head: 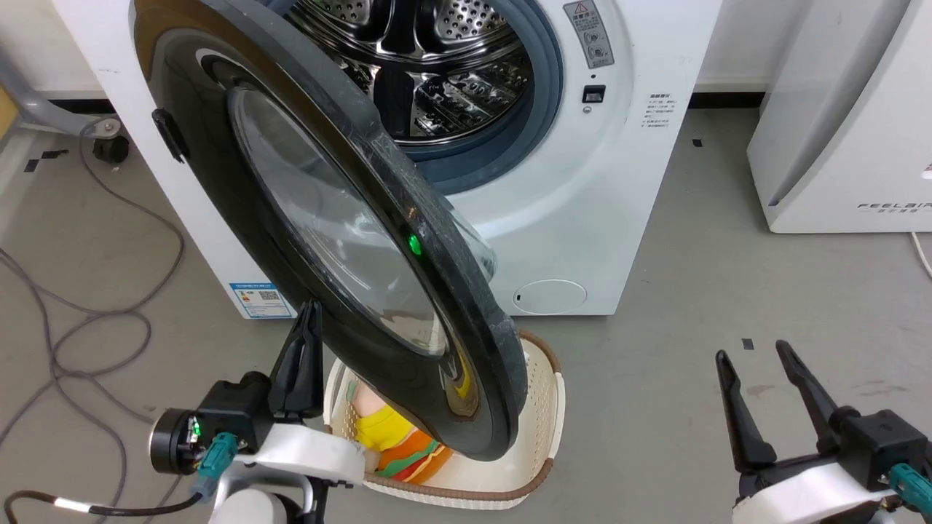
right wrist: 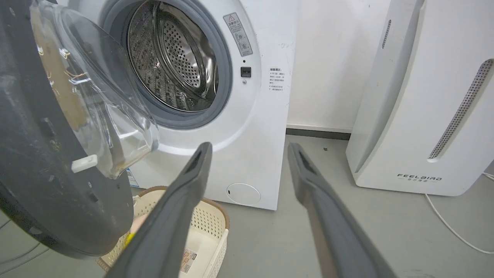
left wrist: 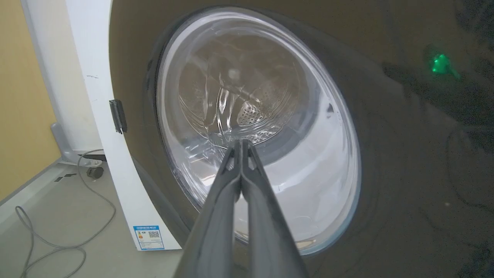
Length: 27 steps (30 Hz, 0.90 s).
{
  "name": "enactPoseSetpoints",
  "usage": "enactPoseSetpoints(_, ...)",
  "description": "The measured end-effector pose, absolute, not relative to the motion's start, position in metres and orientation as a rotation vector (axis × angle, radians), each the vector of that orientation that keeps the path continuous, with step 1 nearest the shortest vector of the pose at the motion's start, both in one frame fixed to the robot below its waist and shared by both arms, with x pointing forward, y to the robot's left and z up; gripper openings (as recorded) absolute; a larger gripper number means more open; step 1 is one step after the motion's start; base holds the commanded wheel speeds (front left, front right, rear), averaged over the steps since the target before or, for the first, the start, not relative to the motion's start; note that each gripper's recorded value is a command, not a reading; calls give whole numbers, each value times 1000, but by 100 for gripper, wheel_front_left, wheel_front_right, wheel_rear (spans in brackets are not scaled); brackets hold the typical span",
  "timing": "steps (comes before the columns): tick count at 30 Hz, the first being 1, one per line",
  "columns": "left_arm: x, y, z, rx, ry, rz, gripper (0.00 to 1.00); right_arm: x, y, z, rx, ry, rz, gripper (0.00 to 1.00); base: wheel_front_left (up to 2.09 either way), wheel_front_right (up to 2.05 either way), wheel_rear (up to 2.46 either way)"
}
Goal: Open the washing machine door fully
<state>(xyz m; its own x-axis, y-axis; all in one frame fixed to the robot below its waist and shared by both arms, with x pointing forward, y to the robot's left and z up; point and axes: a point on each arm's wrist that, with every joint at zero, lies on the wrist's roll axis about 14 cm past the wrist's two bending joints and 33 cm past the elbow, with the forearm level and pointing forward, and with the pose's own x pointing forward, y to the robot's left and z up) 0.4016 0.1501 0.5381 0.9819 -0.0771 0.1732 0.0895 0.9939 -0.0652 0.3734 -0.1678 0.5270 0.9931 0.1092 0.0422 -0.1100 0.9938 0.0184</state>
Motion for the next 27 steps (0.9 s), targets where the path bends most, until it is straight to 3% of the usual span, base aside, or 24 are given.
enactPoseSetpoints(5, 408, 150, 565, -62, -252, -98, 0, 374, -168, 522, 30, -28, 110, 100, 0, 0, 0)
enactPoseSetpoints(17, 385, 142, 705, -18, -689, -121, 0, 374, -169, 518, 43, -15, 107, 100, 0, 0, 0)
enactPoseSetpoints(27, 344, 73, 752, -60, -856, -385, 0, 374, -170, 508, 51, 16, 102, 100, 0, 0, 0)
